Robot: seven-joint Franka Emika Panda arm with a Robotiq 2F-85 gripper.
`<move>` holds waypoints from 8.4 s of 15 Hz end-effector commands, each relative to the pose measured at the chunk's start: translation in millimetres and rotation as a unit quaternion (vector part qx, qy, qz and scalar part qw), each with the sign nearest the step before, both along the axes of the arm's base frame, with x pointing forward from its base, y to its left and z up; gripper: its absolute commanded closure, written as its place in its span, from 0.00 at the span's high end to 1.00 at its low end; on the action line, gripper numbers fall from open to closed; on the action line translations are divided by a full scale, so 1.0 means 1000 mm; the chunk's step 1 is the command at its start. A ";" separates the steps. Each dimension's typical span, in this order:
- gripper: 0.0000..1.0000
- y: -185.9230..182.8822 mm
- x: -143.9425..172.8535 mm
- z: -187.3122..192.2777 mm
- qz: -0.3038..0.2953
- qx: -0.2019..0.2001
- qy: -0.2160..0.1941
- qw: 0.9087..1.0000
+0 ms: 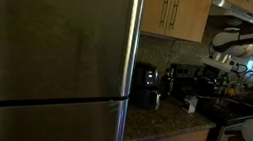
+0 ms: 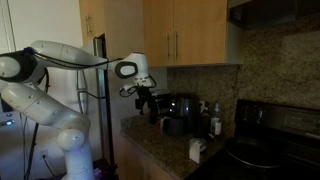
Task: Move the jar to the back of the counter
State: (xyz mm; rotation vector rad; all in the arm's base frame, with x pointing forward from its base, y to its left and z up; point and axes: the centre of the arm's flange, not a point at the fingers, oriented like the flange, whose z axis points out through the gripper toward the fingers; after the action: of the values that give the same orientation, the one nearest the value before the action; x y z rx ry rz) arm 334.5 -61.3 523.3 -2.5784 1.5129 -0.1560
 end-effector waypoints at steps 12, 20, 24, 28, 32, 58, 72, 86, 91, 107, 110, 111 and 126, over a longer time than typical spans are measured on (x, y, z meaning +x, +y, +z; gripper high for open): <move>1.00 -0.073 0.099 -0.030 -0.216 -0.037 -0.024 0.975; 1.00 -0.080 0.186 -0.077 -0.340 -0.035 -0.014 0.940; 1.00 -0.116 0.238 -0.095 -0.441 0.007 -0.011 0.897; 1.00 -0.161 0.275 -0.097 -0.534 0.052 -0.015 0.844; 1.00 -0.176 0.264 -0.098 -0.565 0.069 -0.020 0.822; 1.00 -0.213 0.254 -0.096 -0.667 0.020 0.074 0.741; 1.00 -0.195 0.276 -0.180 -0.684 -0.006 0.053 0.728; 0.31 -0.197 0.272 -0.123 -0.645 0.009 0.058 0.762; 0.31 -0.177 0.239 -0.029 -0.533 0.048 0.044 0.843; 0.98 -0.085 0.166 0.046 -0.399 -0.020 0.041 0.916; 1.00 -0.105 0.181 0.002 -0.469 -0.048 0.051 0.880; 1.00 -0.106 0.186 -0.016 -0.487 -0.048 0.057 0.870; 1.00 -0.077 0.244 -0.159 -0.684 0.011 0.138 0.717</move>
State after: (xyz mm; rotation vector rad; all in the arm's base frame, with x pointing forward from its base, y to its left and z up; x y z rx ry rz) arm 555.5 -146.3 398.0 -1.1179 3.0691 0.0620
